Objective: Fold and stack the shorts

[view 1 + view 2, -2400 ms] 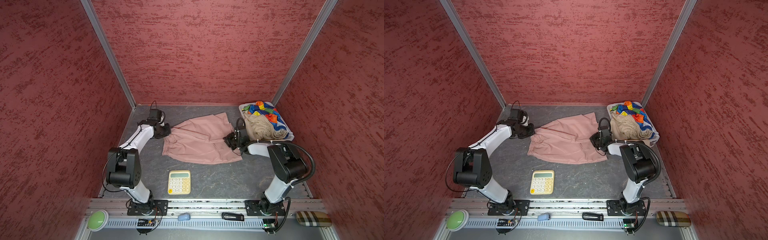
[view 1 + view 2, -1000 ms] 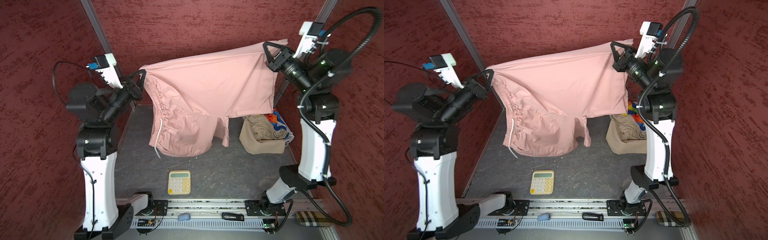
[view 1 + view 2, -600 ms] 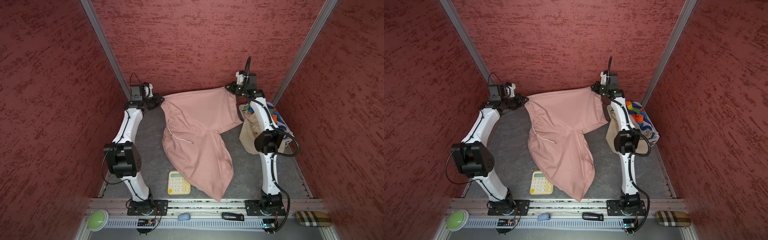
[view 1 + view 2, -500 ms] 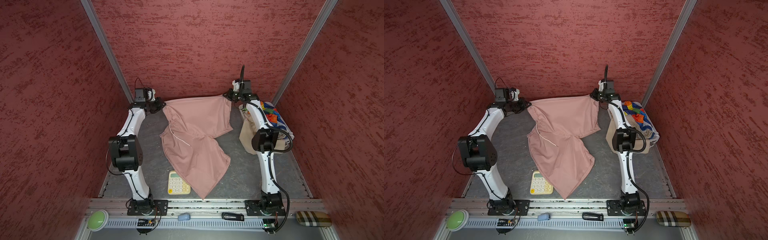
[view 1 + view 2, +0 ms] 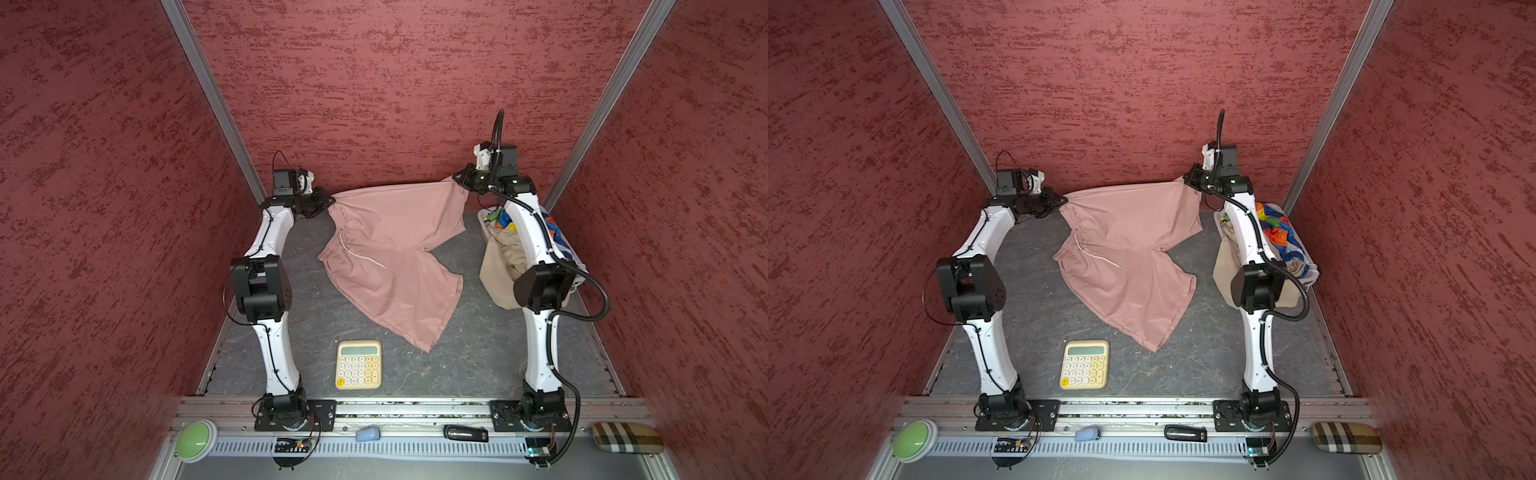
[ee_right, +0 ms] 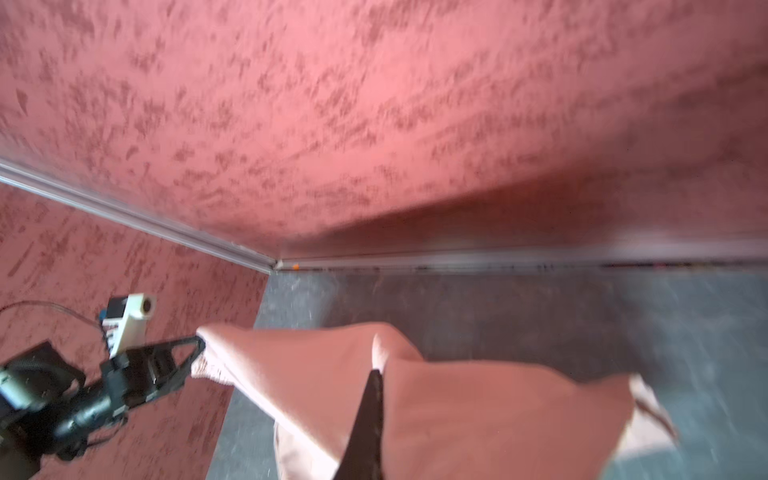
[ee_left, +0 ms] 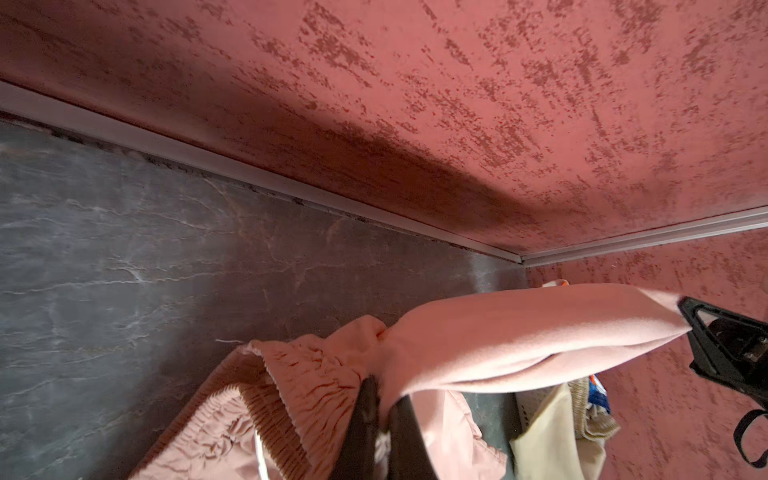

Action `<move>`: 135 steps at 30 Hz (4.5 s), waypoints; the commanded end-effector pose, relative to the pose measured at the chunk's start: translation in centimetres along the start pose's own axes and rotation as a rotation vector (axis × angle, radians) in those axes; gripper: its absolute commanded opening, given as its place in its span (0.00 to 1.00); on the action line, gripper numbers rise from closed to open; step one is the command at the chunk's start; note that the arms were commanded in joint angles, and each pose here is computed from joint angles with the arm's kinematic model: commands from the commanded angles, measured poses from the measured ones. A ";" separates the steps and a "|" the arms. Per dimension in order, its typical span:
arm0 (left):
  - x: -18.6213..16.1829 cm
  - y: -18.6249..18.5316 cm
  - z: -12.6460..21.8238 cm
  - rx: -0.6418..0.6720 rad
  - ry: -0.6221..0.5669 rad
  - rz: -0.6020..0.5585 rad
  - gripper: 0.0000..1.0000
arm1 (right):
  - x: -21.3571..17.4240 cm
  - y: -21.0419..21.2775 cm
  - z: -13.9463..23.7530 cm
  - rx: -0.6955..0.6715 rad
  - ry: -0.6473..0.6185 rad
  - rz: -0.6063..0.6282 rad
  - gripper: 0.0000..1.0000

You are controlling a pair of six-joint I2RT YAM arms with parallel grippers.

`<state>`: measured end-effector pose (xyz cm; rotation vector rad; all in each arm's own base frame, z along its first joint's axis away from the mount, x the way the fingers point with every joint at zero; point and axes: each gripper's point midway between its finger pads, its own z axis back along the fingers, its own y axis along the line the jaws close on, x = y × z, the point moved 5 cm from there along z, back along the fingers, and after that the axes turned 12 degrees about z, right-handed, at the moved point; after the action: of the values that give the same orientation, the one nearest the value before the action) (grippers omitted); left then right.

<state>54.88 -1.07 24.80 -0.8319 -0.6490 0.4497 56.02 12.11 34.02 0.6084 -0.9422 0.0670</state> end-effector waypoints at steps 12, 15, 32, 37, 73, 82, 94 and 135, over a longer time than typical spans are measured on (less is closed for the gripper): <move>-4.4 10.0 4.2 0.141 0.018 0.262 0.01 | -21.2 6.2 5.0 0.009 0.186 -0.194 0.00; -5.4 11.0 4.2 0.143 0.035 0.291 0.11 | -26.9 6.9 5.1 0.000 0.267 -0.228 0.00; -12.6 8.0 9.2 -0.185 0.104 0.828 0.99 | -34.6 5.5 7.1 -0.024 0.348 -0.264 0.00; -15.3 10.9 8.0 -0.143 0.112 0.914 1.00 | -33.6 6.5 7.0 0.028 0.316 -0.292 0.00; -5.4 9.7 2.9 -0.190 0.005 0.677 0.00 | -32.5 13.0 8.7 0.084 0.313 -0.256 0.00; -10.6 15.4 1.9 -0.114 0.054 0.787 0.00 | -41.3 9.0 6.1 -0.014 0.478 -0.317 0.00; -16.2 14.4 3.0 -0.091 0.111 0.772 0.00 | -31.3 -0.1 1.8 -0.191 0.464 -0.097 0.00; -16.7 18.9 4.3 0.006 0.081 0.790 0.00 | -35.5 -0.1 6.7 -0.250 0.450 -0.181 0.46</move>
<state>37.83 2.39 6.98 -1.0925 -0.2131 1.1132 30.22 16.62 9.03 0.4361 -0.4211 -0.0295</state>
